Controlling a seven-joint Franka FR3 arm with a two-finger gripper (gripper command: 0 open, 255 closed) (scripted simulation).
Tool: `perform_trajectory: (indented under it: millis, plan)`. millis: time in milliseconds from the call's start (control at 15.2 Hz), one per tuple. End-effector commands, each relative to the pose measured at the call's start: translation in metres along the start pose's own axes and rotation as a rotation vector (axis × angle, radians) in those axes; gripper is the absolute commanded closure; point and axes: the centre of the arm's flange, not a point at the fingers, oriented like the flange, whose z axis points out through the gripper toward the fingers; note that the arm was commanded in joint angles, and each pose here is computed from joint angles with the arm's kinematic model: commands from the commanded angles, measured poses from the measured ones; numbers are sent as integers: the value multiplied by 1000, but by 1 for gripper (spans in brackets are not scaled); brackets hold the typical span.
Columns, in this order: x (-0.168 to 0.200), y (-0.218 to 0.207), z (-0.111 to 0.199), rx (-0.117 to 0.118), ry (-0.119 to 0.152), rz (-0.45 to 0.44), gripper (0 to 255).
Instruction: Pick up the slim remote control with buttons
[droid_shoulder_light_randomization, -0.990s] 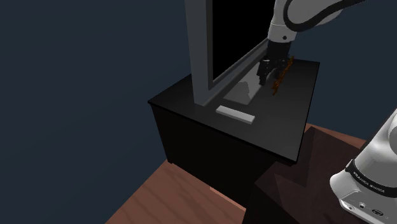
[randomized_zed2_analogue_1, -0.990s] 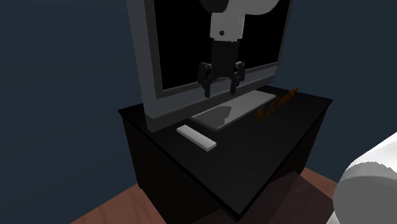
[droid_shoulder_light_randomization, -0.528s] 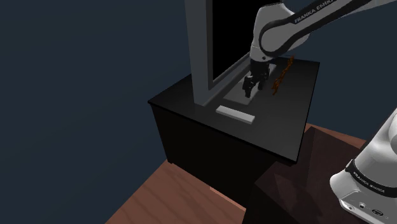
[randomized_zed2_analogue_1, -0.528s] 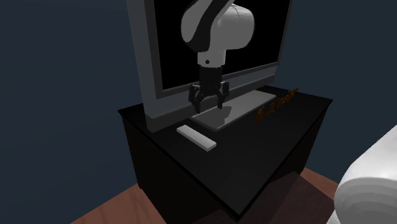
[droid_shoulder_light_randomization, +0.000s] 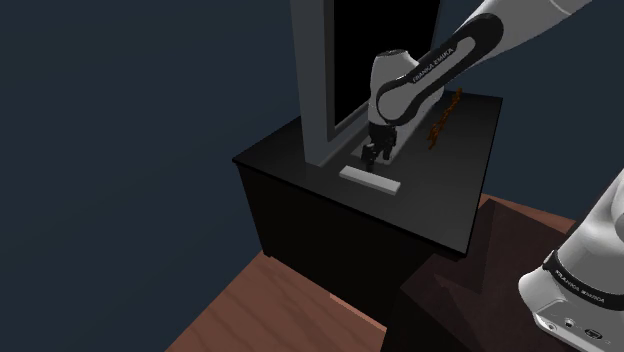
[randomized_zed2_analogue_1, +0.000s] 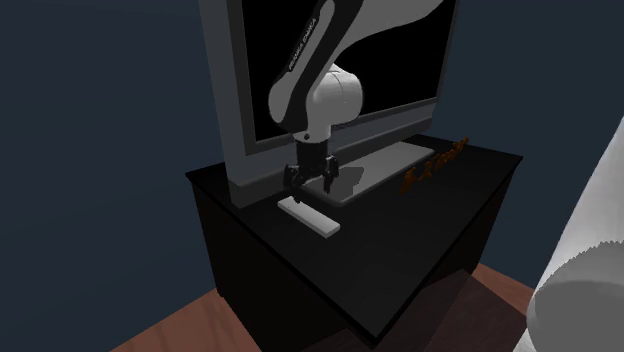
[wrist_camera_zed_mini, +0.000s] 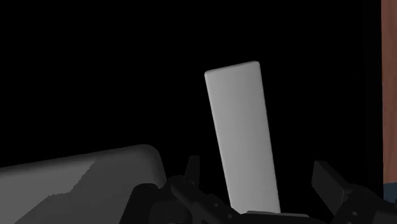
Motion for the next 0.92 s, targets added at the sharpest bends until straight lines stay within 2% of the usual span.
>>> perform_trajectory:
  millis: [0, 594, 726, 792, 858]
  plan:
    - [13, -2, 21, -5, -2, -21, 0]
    - [21, -5, 74, -8, -3, -33, 0]
    - [21, -5, 74, -8, -3, -33, 0]
    - [21, -5, 73, -7, -3, -33, 255]
    - [21, -5, 74, -7, -3, -33, 255]
